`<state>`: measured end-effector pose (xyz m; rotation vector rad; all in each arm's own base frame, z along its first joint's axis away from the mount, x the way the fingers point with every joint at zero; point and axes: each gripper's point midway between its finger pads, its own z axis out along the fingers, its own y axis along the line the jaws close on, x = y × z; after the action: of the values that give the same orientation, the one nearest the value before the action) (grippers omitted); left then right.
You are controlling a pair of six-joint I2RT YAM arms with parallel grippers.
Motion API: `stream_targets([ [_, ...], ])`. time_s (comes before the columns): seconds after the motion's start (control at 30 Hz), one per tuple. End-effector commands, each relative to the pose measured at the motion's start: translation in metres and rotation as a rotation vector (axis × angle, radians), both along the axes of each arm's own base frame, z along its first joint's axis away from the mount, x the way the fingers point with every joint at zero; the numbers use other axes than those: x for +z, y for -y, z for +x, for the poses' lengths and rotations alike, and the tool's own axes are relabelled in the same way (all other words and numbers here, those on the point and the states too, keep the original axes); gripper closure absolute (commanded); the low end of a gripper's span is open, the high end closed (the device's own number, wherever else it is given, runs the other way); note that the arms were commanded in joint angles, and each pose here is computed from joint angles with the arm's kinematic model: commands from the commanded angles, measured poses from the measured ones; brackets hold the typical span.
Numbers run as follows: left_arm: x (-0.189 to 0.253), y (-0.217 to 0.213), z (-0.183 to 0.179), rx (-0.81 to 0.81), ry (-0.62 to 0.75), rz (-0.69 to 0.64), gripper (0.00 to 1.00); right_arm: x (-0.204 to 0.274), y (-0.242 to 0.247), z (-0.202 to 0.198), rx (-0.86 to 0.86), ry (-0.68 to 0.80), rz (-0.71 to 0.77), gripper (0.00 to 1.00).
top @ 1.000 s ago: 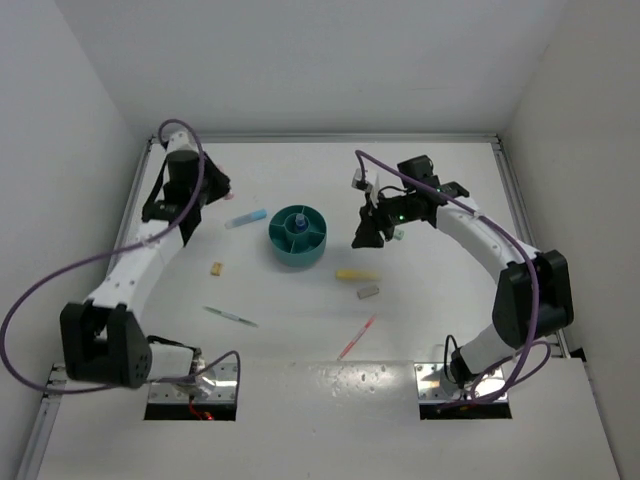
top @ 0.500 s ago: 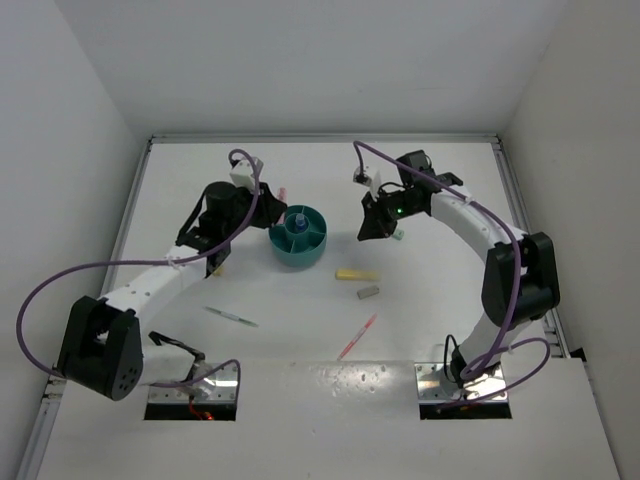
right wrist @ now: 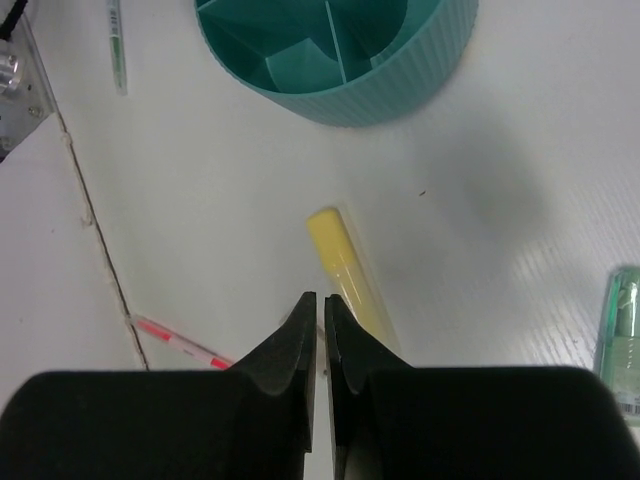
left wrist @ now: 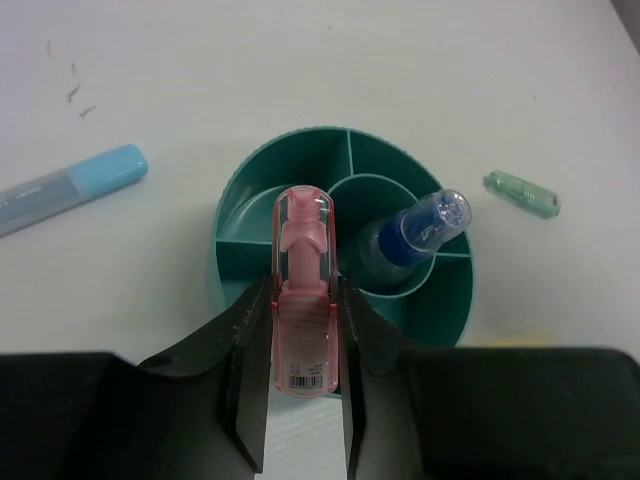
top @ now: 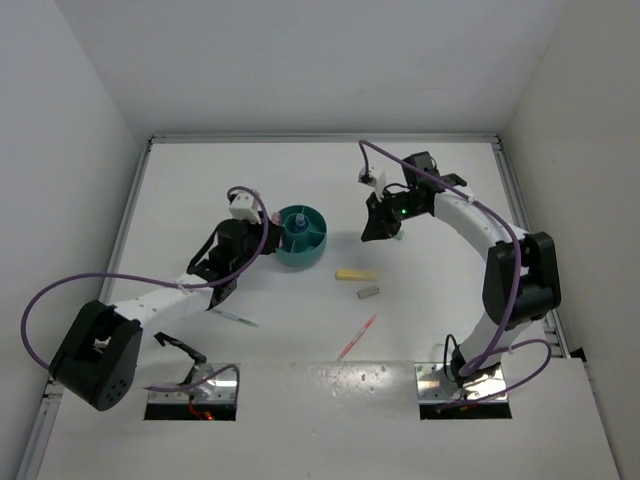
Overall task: Sort the stationery into containers
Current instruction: Place the pen in the storage box.
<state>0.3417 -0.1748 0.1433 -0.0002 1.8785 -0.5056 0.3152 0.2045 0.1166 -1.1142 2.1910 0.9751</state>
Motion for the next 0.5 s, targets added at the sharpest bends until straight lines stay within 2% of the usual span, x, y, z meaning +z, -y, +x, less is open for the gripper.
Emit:
stream_targets([
  [0.0,0.052,-0.001,0.013,0.077,0.180,-0.148,1.00,0.022,-0.002,-0.004,0.026,0.048,0.052,0.93],
  [0.47,0.032,0.003,0.020,0.153,0.148,-0.149,0.99,0.024,0.004,-0.002,0.017,0.039,0.073,0.89],
])
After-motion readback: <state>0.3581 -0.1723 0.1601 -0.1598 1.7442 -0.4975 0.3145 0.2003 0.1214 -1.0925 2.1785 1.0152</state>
